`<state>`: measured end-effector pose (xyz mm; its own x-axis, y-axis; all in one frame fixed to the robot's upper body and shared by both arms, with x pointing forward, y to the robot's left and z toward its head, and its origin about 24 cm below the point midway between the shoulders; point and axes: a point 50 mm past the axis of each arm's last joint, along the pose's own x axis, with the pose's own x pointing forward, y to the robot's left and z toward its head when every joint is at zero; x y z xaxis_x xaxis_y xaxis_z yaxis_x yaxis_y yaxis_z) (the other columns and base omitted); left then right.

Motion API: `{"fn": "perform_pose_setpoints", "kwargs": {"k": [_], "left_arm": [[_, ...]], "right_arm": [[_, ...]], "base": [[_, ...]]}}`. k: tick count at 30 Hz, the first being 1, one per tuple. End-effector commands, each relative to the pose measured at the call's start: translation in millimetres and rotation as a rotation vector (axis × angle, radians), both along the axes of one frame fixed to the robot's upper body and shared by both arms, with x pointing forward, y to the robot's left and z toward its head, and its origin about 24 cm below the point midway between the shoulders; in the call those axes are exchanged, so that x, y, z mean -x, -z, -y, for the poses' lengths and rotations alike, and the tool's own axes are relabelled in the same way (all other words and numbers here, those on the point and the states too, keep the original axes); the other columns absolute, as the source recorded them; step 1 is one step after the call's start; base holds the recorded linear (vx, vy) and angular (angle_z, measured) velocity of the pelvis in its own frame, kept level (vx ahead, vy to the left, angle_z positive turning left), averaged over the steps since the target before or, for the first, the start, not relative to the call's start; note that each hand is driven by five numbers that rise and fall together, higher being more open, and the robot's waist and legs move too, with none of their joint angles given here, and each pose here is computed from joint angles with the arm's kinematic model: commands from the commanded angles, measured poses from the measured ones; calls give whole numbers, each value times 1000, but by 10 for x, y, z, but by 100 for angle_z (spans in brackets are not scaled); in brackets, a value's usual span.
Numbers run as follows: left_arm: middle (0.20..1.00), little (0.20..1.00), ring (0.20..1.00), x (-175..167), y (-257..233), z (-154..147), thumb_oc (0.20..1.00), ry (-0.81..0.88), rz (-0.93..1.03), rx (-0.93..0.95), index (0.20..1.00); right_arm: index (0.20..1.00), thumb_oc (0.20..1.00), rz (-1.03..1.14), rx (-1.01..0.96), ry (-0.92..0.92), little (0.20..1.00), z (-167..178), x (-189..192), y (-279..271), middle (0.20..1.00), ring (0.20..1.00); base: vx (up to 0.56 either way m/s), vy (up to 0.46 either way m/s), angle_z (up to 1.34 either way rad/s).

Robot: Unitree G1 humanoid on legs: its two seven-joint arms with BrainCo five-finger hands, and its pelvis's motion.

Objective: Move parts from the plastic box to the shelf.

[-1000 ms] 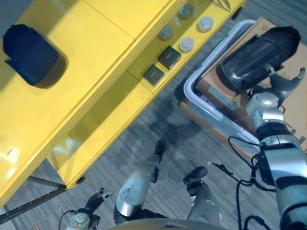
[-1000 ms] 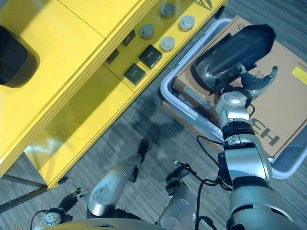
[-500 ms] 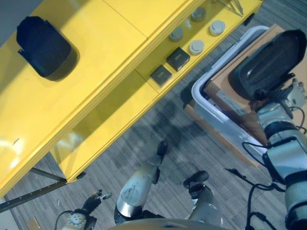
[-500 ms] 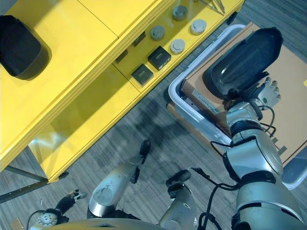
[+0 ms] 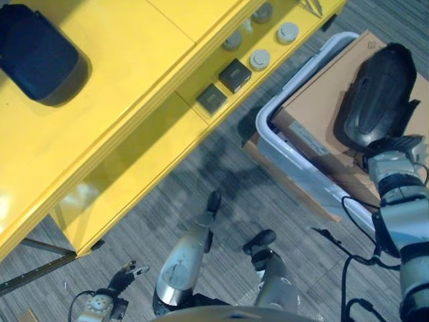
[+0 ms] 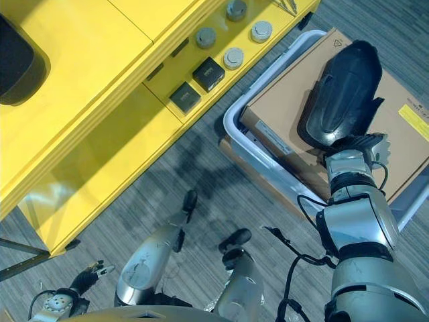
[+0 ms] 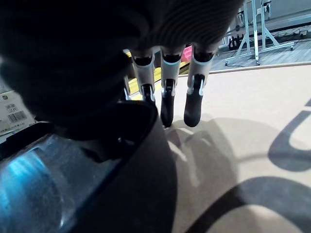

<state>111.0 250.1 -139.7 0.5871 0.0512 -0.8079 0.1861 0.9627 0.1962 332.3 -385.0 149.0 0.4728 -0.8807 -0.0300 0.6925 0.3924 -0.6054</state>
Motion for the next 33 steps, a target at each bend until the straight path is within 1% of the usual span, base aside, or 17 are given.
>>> {"fn": "perform_pose_setpoints", "kwargs": {"k": [1,10,11,12,14,16,19,22,23,25,27,33], "left_arm": [[1000,1000,1000,161,7,-128,1000,-22,-36,-31,1000],[1000,1000,1000,150,-1,-138,1000,-36,-24,-31,1000],[1000,1000,1000,134,-8,-144,1000,-50,-12,-25,1000],[1000,1000,1000,132,-26,-152,1000,-81,29,-4,1000],[1000,1000,1000,100,-45,-156,1000,-112,61,24,1000],[1000,1000,1000,-49,-126,-145,1000,-167,163,90,1000],[1000,1000,1000,-257,-243,-105,1000,-193,269,181,1000],[1000,1000,1000,-378,-330,-72,1000,-202,321,252,1000],[1000,1000,1000,-484,-408,-23,1000,-204,352,306,1000],[1000,1000,1000,-590,-489,33,1000,-196,382,368,1000],[1000,1000,1000,-733,-609,136,1000,-178,401,467,1000],[1000,1000,1000,-985,-737,511,1000,-74,338,630,1000]], "right_arm": [[200,200,-26,14,13,200,139,121,48,200,200],[200,200,-16,40,-56,200,128,88,1,200,200],[200,200,15,38,-74,200,102,67,-3,200,200],[200,200,118,15,-114,200,34,4,-63,200,200],[200,200,182,6,-143,200,-25,-34,-92,200,200],[200,200,301,3,-236,200,-206,-103,-148,200,200],[200,200,399,-23,-313,200,-332,-91,-144,200,200],[200,200,421,-41,-356,200,-403,-38,-85,200,200],[200,200,429,-56,-384,200,-454,19,-24,200,200],[200,200,433,-77,-408,200,-513,69,42,200,200],[200,200,417,-99,-441,200,-639,141,193,200,200],[200,200,371,-168,-535,200,-990,219,519,200,200]], "base": [[-15,-28,-8],[-14,-15,-8],[-34,-52,-5],[-29,-51,-4],[-9,-55,-11],[2,-105,-12],[23,-101,-4],[50,-93,-16],[72,-122,-25],[97,-146,-16],[107,-151,-21],[76,-102,-25]]}}
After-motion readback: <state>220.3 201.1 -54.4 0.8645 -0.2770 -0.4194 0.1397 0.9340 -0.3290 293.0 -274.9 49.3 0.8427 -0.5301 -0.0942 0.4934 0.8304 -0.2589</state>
